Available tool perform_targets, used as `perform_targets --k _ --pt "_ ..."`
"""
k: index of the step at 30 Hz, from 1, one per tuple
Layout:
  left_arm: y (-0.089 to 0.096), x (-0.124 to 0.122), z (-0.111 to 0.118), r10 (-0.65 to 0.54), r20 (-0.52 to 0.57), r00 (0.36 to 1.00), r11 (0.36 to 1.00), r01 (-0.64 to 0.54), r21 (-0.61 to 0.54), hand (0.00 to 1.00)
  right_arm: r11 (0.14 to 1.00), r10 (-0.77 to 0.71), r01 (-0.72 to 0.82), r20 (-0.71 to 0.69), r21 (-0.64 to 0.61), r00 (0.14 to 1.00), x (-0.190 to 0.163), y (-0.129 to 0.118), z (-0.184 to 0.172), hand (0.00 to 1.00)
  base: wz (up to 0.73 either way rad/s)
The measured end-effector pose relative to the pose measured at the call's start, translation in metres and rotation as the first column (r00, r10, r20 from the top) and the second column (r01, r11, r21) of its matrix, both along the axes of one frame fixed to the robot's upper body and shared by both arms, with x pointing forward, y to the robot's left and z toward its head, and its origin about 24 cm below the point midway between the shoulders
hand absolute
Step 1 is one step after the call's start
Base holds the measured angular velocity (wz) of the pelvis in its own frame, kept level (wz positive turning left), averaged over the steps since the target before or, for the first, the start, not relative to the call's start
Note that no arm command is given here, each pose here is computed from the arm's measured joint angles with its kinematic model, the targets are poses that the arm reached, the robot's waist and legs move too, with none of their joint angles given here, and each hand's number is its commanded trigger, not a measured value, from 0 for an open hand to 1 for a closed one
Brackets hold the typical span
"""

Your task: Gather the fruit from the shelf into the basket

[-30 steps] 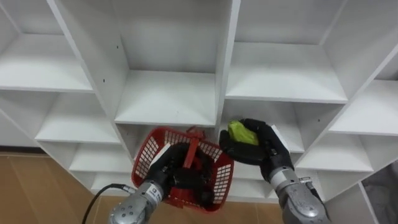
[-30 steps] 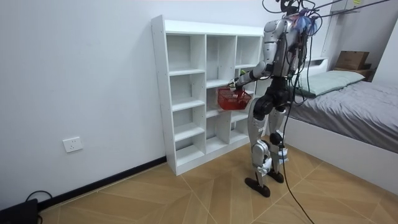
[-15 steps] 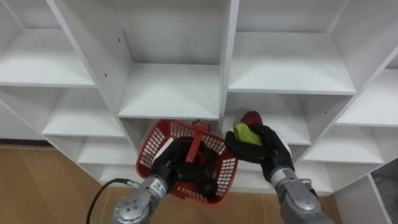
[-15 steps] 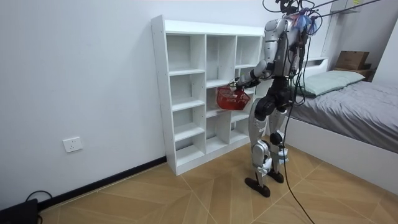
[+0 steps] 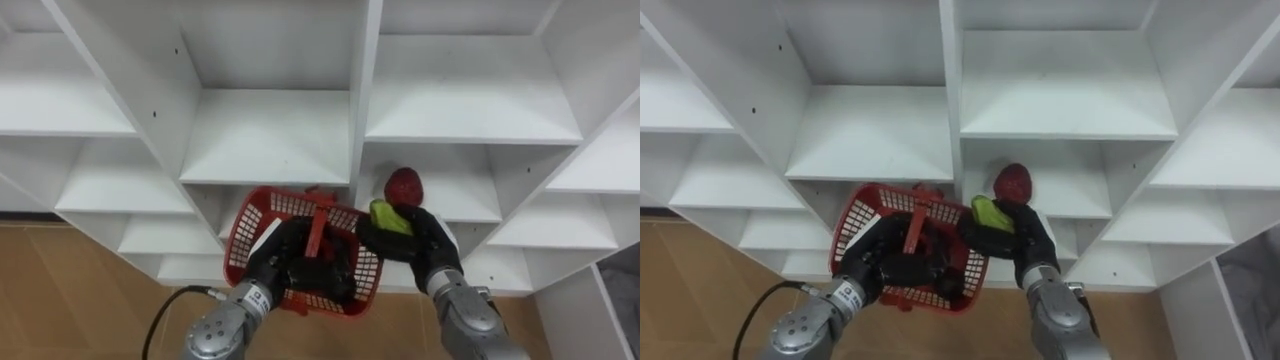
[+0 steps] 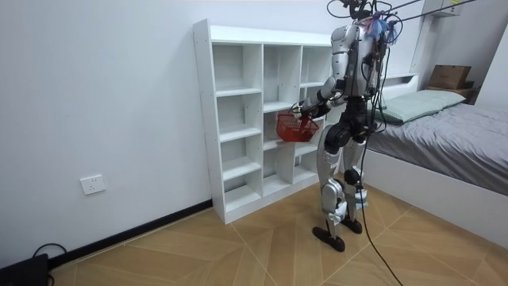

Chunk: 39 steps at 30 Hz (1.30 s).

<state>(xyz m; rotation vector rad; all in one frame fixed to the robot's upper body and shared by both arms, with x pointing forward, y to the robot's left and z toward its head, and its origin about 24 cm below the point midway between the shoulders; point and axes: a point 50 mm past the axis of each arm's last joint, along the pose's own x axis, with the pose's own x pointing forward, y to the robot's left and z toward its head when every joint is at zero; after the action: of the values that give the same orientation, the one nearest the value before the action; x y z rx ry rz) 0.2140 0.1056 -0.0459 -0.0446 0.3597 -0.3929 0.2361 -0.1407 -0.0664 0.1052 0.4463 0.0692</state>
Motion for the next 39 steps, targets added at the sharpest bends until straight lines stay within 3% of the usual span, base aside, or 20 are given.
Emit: perform_targets --k 17,29,39 --pt "-0.0019 0.0008 0.0008 0.000 0.002 1.000 1.000 0.000 -0.008 1.00 0.999 0.040 -0.040 -0.002 0.007 0.999 0.0019 0.0060 -0.0009 1.00 0.00" --pt "0.0005 -0.0034 -0.0081 0.006 -0.050 0.999 0.999 -0.008 -0.034 1.00 0.985 0.130 -0.127 0.014 -0.115 0.991 0.0025 0.0067 -0.0001 1.00 0.00" --pt "-0.0011 -0.0041 -0.0085 0.009 -0.056 0.998 0.999 -0.011 -0.043 1.00 0.984 0.142 -0.140 0.008 -0.109 0.990 0.0023 0.0064 -0.0005 1.00 0.00"
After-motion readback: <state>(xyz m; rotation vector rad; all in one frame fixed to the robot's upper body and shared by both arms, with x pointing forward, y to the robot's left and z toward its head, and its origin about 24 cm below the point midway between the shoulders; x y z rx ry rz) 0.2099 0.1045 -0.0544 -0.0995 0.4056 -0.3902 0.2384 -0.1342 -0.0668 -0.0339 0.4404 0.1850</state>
